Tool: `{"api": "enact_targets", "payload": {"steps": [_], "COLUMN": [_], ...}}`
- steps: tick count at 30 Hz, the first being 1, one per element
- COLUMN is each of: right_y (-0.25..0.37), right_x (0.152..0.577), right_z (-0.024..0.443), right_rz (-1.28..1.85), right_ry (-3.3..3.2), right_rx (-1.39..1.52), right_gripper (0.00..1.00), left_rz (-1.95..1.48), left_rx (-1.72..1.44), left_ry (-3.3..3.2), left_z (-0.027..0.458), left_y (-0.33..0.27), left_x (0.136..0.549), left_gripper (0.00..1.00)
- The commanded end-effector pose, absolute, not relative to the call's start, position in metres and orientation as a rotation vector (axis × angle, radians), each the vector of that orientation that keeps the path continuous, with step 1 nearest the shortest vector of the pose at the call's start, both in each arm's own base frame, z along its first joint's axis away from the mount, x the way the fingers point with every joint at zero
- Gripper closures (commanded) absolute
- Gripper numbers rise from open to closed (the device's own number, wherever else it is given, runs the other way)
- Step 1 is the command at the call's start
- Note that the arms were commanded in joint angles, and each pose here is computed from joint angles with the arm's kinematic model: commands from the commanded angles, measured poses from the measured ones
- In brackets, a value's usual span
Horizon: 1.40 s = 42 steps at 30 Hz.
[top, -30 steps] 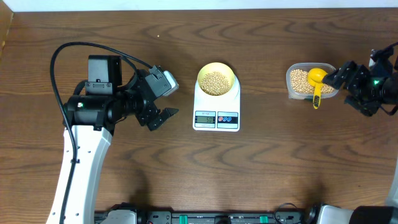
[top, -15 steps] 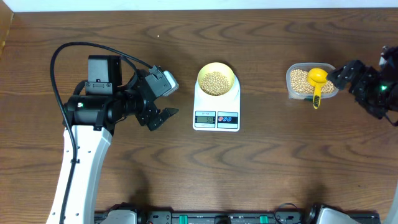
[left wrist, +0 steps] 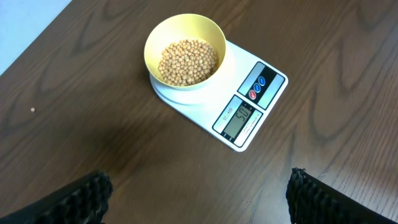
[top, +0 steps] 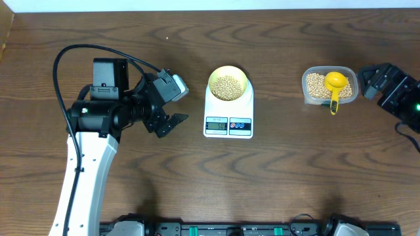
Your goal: Scoop item into bowl and weigh 50g on scale
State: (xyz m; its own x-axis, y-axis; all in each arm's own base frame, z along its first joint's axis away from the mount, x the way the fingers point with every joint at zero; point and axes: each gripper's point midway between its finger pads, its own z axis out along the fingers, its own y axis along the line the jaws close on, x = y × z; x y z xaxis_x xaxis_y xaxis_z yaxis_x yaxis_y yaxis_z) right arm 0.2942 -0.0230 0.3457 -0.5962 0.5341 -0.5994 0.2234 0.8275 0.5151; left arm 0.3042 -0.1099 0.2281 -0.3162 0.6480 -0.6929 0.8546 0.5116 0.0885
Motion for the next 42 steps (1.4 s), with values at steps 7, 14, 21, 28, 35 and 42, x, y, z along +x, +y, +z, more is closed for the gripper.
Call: {"api": "enact_targets", "payload": {"steps": [7, 14, 21, 28, 35, 42], "right_y": [-0.039, -0.065, -0.036, -0.017, -0.008, 0.003], "right_x": [0.296, 0.32, 0.333, 0.307, 0.279, 0.265], "right_z": [0.359, 0.34, 0.288, 0.252, 0.226, 0.198], "right_rz": [0.22, -0.019, -0.156, -0.142, -0.131, -0.109], "right_ry": [2.176, 2.093, 1.879, 1.755, 1.662, 1.614], "right_rx": [0.265, 0.19, -0.053, -0.093, -0.11, -0.136], "right_gripper": [0.01, 0.01, 0.01, 0.01, 0.01, 0.01], "left_rz": [-0.415, -0.415, -0.415, -0.415, -0.415, -0.415], "left_rx": [1.21, 1.21, 1.21, 1.21, 1.21, 1.21], "left_ry": [2.085, 2.085, 2.085, 2.085, 2.085, 2.085], "left_z": [0.224, 0.224, 0.224, 0.224, 0.224, 0.224], "left_y": [-0.11, -0.11, -0.11, -0.11, -0.11, -0.11], "left_x": [0.303, 0.303, 0.303, 0.303, 0.303, 0.303], "left_gripper": [0.08, 0.08, 0.08, 0.08, 0.08, 0.08]}}
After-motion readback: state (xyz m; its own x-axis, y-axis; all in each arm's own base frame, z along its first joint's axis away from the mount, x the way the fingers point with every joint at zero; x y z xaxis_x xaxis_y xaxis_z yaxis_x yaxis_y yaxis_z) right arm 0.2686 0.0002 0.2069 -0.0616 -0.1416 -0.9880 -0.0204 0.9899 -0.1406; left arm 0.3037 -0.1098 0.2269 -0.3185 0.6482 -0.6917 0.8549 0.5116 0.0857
